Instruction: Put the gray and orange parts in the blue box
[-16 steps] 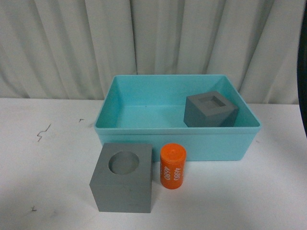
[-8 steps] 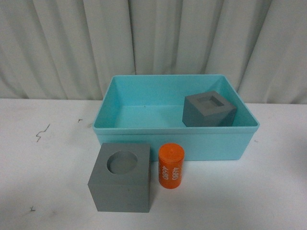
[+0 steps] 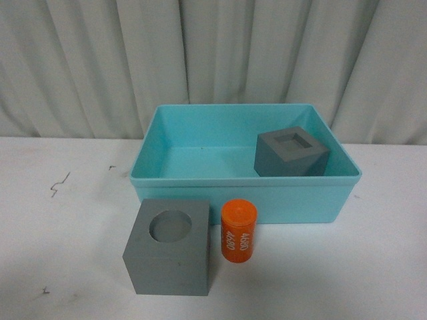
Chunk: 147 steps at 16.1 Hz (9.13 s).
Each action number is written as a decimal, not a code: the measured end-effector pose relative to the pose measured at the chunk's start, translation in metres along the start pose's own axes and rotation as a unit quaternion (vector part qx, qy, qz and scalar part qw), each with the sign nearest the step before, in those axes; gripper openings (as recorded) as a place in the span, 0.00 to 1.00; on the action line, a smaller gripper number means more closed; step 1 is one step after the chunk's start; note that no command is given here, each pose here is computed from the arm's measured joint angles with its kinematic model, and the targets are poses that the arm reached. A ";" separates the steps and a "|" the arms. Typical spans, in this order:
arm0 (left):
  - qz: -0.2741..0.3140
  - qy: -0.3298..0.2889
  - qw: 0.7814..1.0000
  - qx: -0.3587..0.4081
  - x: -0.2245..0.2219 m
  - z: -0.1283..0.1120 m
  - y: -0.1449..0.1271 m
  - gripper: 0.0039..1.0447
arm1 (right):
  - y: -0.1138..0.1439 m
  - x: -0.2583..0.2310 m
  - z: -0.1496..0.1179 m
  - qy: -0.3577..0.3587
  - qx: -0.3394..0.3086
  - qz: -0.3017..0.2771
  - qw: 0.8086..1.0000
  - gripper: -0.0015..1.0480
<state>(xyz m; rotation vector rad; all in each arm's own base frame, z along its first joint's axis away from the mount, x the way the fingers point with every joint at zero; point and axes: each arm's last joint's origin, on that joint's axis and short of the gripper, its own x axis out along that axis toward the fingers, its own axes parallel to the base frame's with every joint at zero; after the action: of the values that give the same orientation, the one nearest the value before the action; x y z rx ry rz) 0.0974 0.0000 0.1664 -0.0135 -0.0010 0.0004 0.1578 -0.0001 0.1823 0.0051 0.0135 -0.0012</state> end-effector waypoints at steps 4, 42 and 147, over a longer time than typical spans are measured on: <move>0.000 0.000 1.000 0.000 0.000 0.000 0.000 0.94 | 0.000 -0.009 -0.002 -0.006 0.000 0.000 1.000 0.02; -0.079 0.279 0.956 -0.052 0.093 0.045 -0.062 0.94 | 0.000 -0.060 -0.016 -0.009 -0.001 0.000 1.000 0.94; -0.001 0.004 1.000 0.000 0.032 0.001 0.000 0.01 | 0.000 -0.060 -0.016 -0.009 -0.001 0.000 1.000 0.94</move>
<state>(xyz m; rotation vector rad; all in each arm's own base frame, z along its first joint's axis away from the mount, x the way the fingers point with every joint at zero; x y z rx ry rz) 0.1295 -0.0003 0.1670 -0.0143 0.0078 -0.0019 0.0972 0.0000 0.1669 0.0025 -0.0040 -0.0004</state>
